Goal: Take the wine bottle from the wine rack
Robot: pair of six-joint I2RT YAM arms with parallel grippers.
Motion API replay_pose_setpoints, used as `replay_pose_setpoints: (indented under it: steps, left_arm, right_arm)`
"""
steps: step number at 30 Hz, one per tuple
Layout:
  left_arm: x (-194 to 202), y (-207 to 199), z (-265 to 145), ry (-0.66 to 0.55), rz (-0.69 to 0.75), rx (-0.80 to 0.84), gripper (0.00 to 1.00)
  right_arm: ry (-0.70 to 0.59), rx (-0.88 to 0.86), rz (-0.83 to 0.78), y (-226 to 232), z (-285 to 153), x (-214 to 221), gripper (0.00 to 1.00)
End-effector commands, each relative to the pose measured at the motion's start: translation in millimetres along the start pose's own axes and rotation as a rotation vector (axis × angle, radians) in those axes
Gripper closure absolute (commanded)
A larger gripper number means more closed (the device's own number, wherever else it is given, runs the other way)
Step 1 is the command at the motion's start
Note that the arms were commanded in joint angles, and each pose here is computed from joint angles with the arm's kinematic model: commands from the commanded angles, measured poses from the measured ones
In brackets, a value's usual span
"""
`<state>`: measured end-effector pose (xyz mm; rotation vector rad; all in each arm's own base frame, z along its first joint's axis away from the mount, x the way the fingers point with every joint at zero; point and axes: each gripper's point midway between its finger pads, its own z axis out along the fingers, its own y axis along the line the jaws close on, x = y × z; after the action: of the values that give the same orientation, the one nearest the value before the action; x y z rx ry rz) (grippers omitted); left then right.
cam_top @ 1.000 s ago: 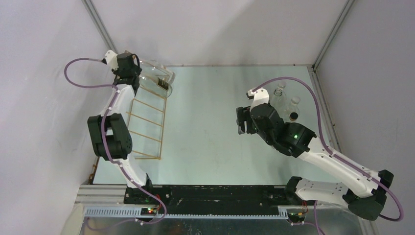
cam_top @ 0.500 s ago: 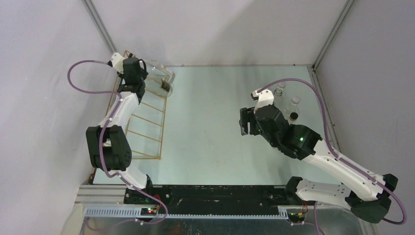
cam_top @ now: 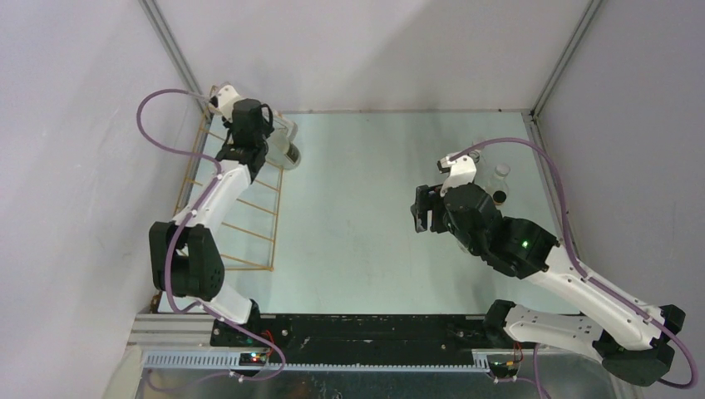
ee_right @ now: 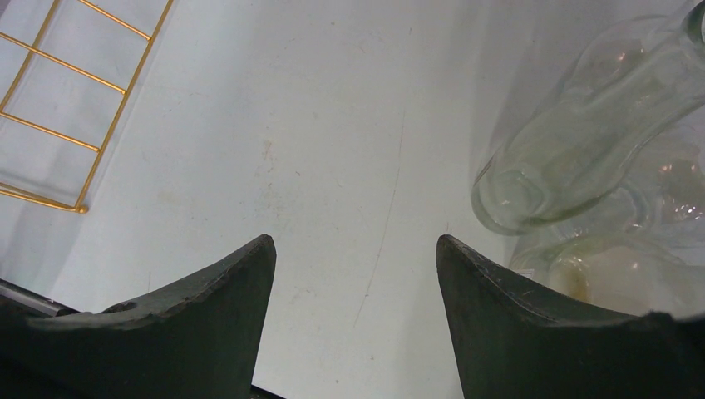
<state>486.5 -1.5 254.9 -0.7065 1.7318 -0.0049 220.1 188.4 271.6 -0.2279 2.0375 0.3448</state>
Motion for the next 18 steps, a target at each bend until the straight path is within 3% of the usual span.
replay_pose_setpoints:
  steps: [1,10,18]
  left_arm:
    - [-93.9,-48.4,-42.4,-0.257,-0.114,0.138,1.00]
    - [-84.9,-86.5,-66.9,-0.259,-0.014,0.211,1.00]
    - [-55.5,-138.1,-118.6,-0.240,0.109,0.343,1.00]
  right_arm:
    - [-0.012,-0.010,0.019,1.3,-4.2,-2.6,0.27]
    - [-0.007,-0.006,0.022,0.4,-5.0,-1.0,0.27]
    - [-0.009,0.029,0.007,-8.0,-7.5,-0.1,0.26]
